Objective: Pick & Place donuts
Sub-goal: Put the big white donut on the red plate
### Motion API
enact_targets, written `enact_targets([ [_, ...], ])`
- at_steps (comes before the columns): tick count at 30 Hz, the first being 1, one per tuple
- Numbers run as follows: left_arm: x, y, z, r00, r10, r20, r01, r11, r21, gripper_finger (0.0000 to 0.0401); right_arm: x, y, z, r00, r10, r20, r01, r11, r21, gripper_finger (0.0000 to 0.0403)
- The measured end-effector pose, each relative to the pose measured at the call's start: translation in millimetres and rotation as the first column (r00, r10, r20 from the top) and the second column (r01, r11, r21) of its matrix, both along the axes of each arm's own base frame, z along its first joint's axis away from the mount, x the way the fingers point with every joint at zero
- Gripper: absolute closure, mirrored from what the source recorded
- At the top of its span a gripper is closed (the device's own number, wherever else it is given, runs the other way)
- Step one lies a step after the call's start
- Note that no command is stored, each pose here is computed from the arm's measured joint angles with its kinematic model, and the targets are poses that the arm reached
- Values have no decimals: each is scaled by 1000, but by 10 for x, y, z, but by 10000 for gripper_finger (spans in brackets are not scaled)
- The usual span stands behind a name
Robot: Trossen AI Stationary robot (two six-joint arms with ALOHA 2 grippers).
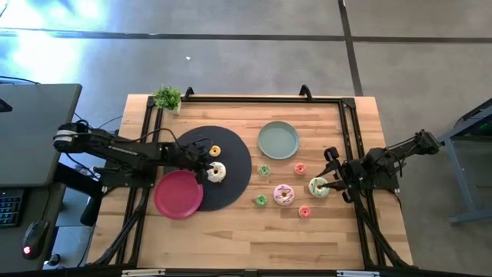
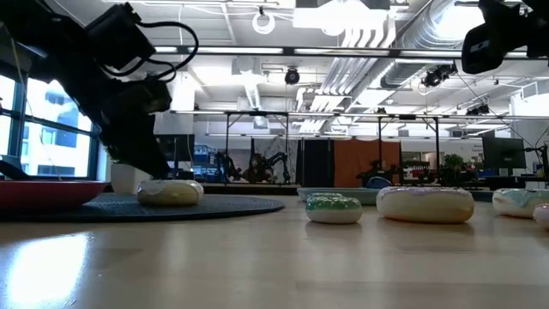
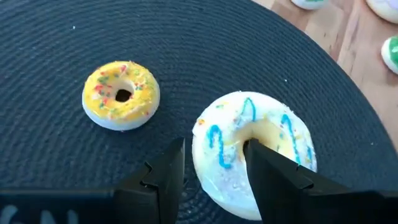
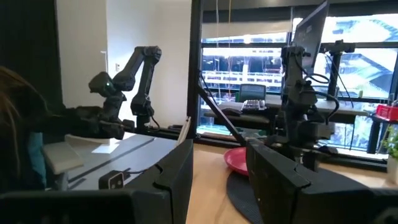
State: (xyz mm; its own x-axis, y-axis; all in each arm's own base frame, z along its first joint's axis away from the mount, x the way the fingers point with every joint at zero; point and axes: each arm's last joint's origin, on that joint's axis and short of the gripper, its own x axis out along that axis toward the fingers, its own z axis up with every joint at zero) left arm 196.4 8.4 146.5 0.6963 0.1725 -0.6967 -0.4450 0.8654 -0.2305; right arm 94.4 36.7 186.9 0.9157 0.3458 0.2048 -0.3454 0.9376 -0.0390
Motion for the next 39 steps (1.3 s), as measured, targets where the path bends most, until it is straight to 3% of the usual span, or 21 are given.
enact_targets([
  [7, 12, -3, -56, 1000, 12, -28, -12, 1000, -23, 238, 4, -16, 8, 998, -60, 10, 60, 998, -4, 265],
  [10, 27, 3, -103, 998, 24, -52, -25, 1000, -11, 238, 16, -54, -1, 980, -199, 2, 199, 980, -17, 265],
  [13, 47, 4, -161, 996, 44, -76, -46, 999, -25, 238, 23, -101, -9, 933, -359, -21, 359, 933, -4, 265],
  [17, 74, 0, -221, 994, 64, -91, -70, 995, -65, 244, 36, -117, -28, 905, -424, -44, 424, 906, -12, 265],
  [21, 101, -5, -223, 996, 65, -68, -71, 993, -94, 290, 42, -115, -34, 903, -426, -49, 426, 905, -18, 265],
  [25, 117, -7, -188, 997, 67, -44, -71, 992, -103, 368, 38, -121, -15, 896, -444, -26, 443, 896, -27, 265],
  [27, 142, -10, -140, 997, 58, -42, -63, 991, -117, 390, 37, -122, -12, 893, -450, -19, 449, 893, -38, 265],
  [30, 199, -16, 0, 998, 45, -53, -52, 989, -139, 382, 36, -123, -6, 892, -452, -9, 451, 891, -48, 265],
  [39, 205, -34, 792, 965, -6, -263, -43, 983, -178, 394, 31, -125, 22, 890, -456, 8, 456, 889, -53, 265],
])
